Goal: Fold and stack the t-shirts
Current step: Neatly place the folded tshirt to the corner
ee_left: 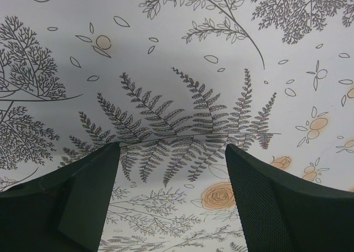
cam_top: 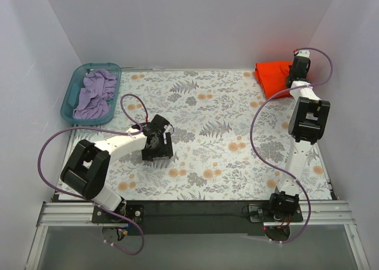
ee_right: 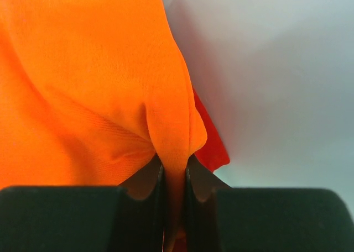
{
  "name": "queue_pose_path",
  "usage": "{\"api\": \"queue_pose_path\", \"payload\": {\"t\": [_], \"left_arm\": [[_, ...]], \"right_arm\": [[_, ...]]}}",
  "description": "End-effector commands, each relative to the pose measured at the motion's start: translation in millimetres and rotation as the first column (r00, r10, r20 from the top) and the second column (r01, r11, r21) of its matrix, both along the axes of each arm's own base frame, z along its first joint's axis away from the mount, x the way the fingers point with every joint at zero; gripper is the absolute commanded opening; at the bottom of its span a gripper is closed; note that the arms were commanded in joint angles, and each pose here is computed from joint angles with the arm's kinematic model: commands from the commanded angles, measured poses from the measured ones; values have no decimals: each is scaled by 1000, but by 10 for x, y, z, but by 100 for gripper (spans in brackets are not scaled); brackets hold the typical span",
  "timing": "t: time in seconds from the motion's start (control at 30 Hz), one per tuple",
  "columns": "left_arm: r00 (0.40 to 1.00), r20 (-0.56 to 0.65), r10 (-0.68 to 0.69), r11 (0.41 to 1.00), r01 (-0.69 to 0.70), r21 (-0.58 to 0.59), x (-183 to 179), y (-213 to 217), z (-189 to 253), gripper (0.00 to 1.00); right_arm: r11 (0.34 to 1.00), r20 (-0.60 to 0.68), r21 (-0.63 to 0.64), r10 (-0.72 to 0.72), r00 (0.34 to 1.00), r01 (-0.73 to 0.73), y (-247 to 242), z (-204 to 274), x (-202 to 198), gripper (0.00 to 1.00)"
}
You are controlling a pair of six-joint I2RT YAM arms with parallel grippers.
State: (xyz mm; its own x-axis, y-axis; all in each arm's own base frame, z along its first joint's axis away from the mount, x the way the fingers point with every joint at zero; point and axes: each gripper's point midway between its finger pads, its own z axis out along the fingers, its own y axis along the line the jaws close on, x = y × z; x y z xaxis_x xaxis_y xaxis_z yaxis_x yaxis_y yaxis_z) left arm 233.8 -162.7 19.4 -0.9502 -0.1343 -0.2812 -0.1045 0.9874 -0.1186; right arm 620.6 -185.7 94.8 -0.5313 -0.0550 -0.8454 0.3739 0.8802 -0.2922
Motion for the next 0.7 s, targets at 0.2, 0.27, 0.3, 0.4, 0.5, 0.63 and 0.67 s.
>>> {"api": "queue_pose_path", "payload": {"t": [0.2,0.27,0.3,0.4,0.5,0.63,0.67], "left_arm": [[999,-49,-12,1000,10,-29,-67,-67,-77,76],[999,-53,-12,1000,10,-28,-76,-64,-88,76],[999,-52,-13,1000,12,-29,-71,-66,-85,75],[999,-50,-18,999,16,-29,-75,-74,-81,76],[999,-44,-15,999,14,-34,-69,-79,-60,76],[999,-34,-11,999,10,-41,-66,-77,-21,76],[1000,-28,-10,999,8,-46,-70,-81,-1,76]], "right_arm": [[991,164,-101,-73,984,90,-247,779,25,1],[989,164,-107,-86,983,104,-270,766,17,6],[988,160,-114,-86,983,105,-277,765,15,8],[985,161,-120,-105,981,125,-308,762,1,20],[976,172,-141,-138,975,163,-329,852,-37,30],[950,183,-214,-188,965,226,-319,1063,-120,48],[947,174,-241,-173,969,213,-270,1106,-117,67]]}}
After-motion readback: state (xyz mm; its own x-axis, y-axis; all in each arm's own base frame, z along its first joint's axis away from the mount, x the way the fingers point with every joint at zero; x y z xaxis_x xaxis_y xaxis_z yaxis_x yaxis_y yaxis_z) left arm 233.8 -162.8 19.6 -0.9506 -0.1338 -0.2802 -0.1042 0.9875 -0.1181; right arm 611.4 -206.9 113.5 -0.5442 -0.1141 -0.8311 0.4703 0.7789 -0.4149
